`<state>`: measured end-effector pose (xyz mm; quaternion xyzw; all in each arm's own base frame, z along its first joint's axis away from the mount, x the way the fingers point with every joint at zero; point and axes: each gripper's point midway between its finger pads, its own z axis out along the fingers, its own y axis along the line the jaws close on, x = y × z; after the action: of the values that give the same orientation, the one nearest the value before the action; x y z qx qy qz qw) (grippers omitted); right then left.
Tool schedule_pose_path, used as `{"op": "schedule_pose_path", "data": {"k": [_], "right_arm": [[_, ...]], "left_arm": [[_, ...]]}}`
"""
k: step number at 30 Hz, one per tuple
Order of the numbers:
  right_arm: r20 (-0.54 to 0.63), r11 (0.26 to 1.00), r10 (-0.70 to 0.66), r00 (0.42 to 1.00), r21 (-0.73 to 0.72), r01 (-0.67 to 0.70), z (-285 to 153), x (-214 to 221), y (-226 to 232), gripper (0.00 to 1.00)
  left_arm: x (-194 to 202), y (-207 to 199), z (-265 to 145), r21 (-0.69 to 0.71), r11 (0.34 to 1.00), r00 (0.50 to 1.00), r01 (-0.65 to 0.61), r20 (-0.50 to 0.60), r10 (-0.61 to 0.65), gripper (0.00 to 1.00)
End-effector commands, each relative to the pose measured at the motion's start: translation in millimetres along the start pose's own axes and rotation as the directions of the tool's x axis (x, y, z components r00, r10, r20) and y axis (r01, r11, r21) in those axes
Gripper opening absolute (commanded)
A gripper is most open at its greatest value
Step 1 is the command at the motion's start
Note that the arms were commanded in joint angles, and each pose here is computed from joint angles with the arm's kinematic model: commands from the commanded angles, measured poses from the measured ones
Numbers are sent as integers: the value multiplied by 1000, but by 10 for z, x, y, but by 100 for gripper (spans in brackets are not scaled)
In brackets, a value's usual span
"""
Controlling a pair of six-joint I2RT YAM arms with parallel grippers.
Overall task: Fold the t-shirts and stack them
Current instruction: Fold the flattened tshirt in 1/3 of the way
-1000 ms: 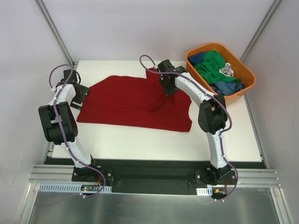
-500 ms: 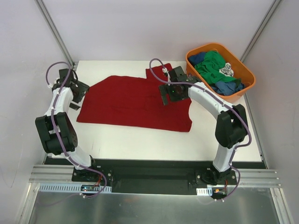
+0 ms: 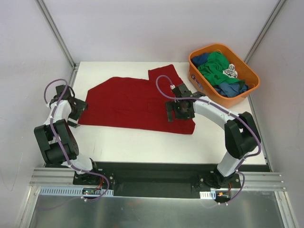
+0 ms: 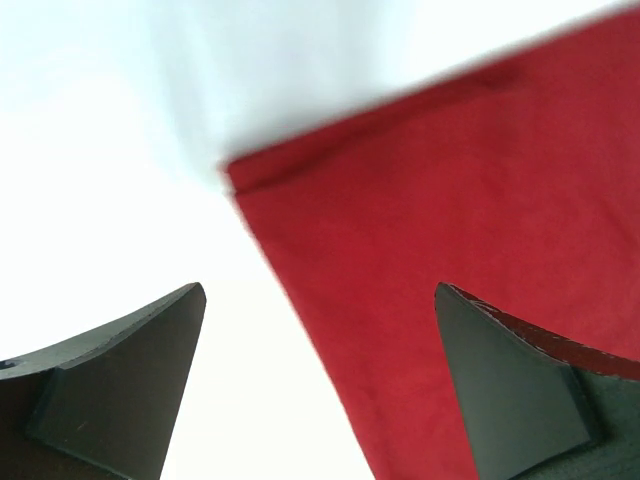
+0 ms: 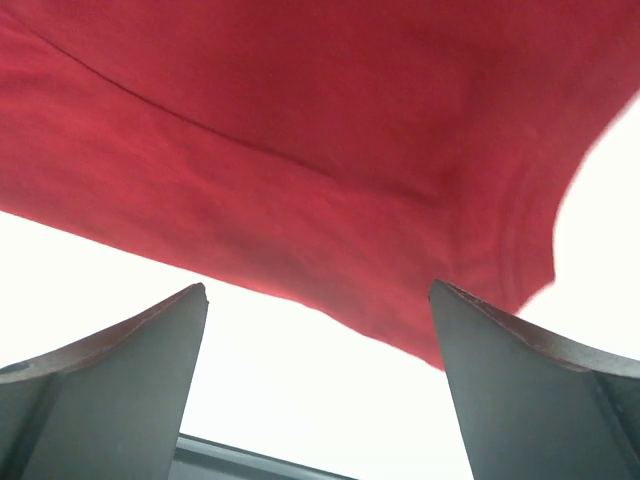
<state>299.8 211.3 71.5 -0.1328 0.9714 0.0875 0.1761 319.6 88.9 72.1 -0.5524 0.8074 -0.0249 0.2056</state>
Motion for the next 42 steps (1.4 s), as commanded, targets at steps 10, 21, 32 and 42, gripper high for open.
{"op": "schedule_pose_path", "data": {"k": [10,21,32,42], "right_arm": [[25,974,217,976,56,-218,-174,249,-248,97],[43,872,457,888,177,-457,-238,663,-627,96],[-1,868,461,887,206,-451,-18,622,-652,86],[-68,872,461,885,222,-437,92,865,-663,41]], "left_arm": [[120,-20,326,13,998,990,55,-130,-53,69],[159,110,519,-61,997,988,53,-143,-61,12],[233,237,457,-78,996,990,44,-129,-54,0],[441,398,348,-73,996,985,58,-158,-69,0]]}}
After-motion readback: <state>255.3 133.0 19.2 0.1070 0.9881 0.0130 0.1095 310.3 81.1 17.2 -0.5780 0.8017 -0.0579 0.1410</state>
